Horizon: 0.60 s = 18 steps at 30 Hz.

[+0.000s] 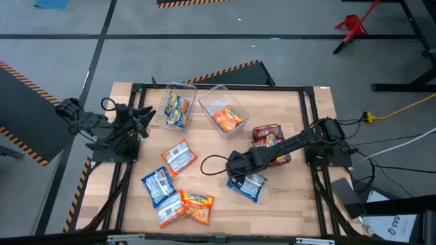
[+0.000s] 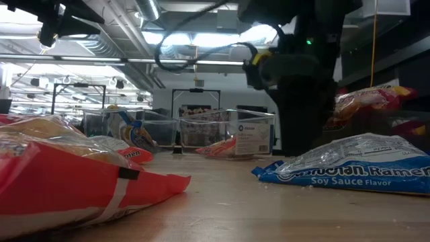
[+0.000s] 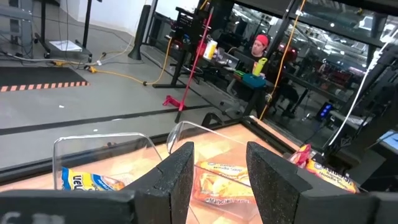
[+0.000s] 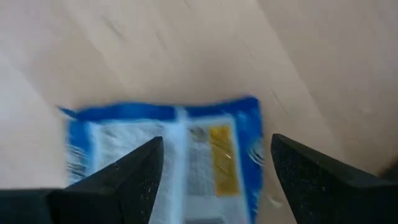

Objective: Sort Maruchan noodles
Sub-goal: Put the blue noodle pack into the left transparent bin

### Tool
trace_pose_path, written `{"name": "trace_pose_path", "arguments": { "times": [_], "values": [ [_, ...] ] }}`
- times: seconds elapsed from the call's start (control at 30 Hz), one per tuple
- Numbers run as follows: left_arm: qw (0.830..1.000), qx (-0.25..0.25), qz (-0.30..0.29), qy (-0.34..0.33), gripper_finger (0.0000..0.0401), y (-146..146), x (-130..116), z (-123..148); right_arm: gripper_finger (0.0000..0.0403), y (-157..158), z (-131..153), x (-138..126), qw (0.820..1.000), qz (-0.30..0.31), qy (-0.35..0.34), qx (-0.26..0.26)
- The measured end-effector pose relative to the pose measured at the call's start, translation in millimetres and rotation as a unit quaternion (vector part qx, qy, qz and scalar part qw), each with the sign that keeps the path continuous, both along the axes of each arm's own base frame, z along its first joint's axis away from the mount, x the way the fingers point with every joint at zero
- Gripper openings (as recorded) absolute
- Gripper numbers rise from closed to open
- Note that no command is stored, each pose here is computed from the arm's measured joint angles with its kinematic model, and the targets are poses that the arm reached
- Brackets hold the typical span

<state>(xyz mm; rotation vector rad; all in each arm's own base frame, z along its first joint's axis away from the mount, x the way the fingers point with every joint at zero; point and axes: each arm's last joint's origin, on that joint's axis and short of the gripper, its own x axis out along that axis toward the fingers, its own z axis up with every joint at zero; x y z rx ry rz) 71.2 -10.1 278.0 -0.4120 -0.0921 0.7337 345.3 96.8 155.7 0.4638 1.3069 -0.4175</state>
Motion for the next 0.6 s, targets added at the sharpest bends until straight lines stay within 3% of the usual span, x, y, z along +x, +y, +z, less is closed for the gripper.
{"name": "trace_pose_path", "arguments": {
  "times": [0.23, 0.33, 0.43, 0.6],
  "values": [
    [1.000, 0.000, 0.000, 0.000, 0.0141, 0, 0, 0, 0.0279, -1, -16, -11, 0.999, -0.011, 0.021, 0.035],
    [1.000, 0.000, 0.000, 0.000, 0.0141, 0, 0, 0, 0.0261, -1, -17, -12, 0.999, -0.011, 0.024, 0.037],
    [1.000, -0.001, -0.003, 0.000, 0.0141, 0, 0, 0, 0.0211, -1, -18, -13, 0.999, -0.011, 0.026, 0.035],
    [1.000, -0.002, -0.009, 0.000, 0.0141, 0, 0, 0, 0.0082, -1, -18, -12, 0.999, -0.010, 0.024, 0.038]
  ]
}}
